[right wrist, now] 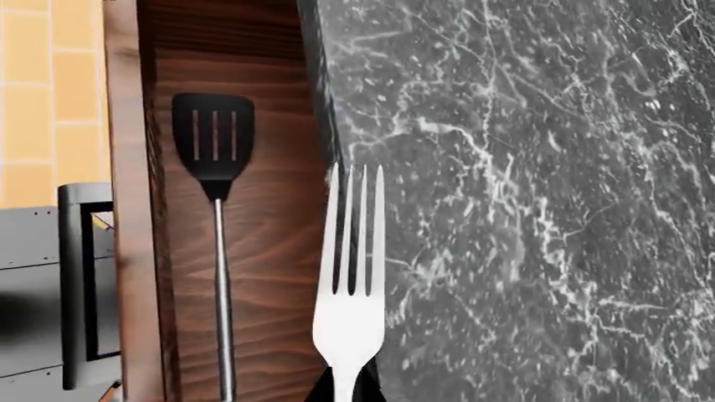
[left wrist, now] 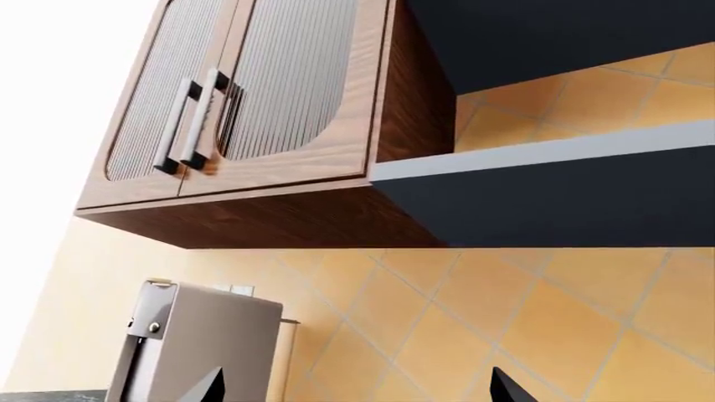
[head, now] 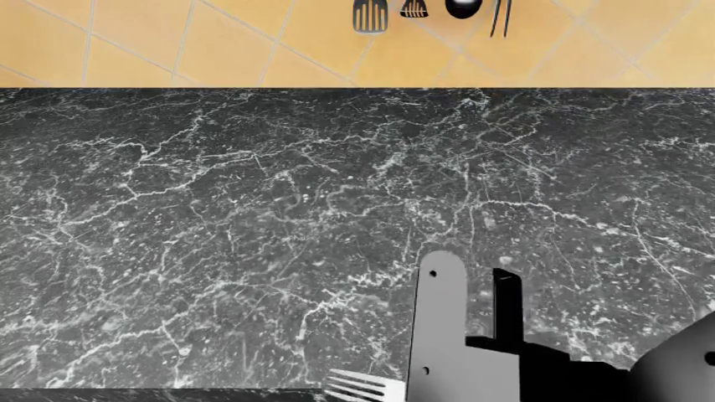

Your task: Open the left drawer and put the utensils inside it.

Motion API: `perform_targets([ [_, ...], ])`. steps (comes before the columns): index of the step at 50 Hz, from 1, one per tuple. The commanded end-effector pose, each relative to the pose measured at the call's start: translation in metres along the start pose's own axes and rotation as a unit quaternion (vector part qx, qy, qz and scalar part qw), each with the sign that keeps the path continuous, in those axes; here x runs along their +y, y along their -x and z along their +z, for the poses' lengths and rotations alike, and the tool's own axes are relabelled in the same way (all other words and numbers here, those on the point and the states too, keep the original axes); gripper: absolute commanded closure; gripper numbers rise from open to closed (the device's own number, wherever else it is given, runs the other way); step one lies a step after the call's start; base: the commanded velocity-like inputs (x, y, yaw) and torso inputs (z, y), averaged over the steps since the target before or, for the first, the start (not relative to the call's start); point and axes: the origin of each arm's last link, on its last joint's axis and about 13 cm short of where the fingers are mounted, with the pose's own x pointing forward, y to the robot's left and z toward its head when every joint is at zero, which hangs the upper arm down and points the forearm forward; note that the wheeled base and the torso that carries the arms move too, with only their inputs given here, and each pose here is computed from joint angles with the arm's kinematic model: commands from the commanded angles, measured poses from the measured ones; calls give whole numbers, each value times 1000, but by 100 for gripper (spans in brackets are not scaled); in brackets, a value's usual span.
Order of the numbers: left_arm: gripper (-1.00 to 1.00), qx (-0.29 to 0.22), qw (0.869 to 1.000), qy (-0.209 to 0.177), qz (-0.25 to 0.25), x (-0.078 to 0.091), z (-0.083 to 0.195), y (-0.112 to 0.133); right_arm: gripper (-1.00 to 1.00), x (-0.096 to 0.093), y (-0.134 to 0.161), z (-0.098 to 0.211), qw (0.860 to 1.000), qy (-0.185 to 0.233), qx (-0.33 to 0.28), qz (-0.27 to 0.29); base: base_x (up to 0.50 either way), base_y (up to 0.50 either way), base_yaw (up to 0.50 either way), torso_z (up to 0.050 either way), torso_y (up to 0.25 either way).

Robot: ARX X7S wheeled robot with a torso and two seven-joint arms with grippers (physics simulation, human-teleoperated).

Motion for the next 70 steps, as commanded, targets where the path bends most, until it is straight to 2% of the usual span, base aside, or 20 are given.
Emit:
perform_targets([
  [1, -100, 0, 1000, 0, 0, 0, 0, 0, 100, 7, -3, 4, 1000, 18, -2, 16, 0, 0, 0, 0, 0],
  [16, -100, -2, 1000, 0, 3, 3, 2, 1, 100, 18, -15, 5, 997, 64, 0, 36, 0, 0, 0, 0, 0],
  [58, -100, -2, 1000, 0, 2, 2, 1, 1, 100, 18, -20, 0, 998, 55, 2, 36, 0, 0, 0, 0, 0],
  [59, -100, -1, 1000, 0, 1, 1, 1, 1, -100, 18, -20, -1, 998, 55, 3, 34, 0, 0, 0, 0, 0],
  [70, -100, -1, 1000, 0, 1, 1, 1, 1, -100, 18, -19, -1, 998, 56, 5, 26, 0, 0, 0, 0, 0],
])
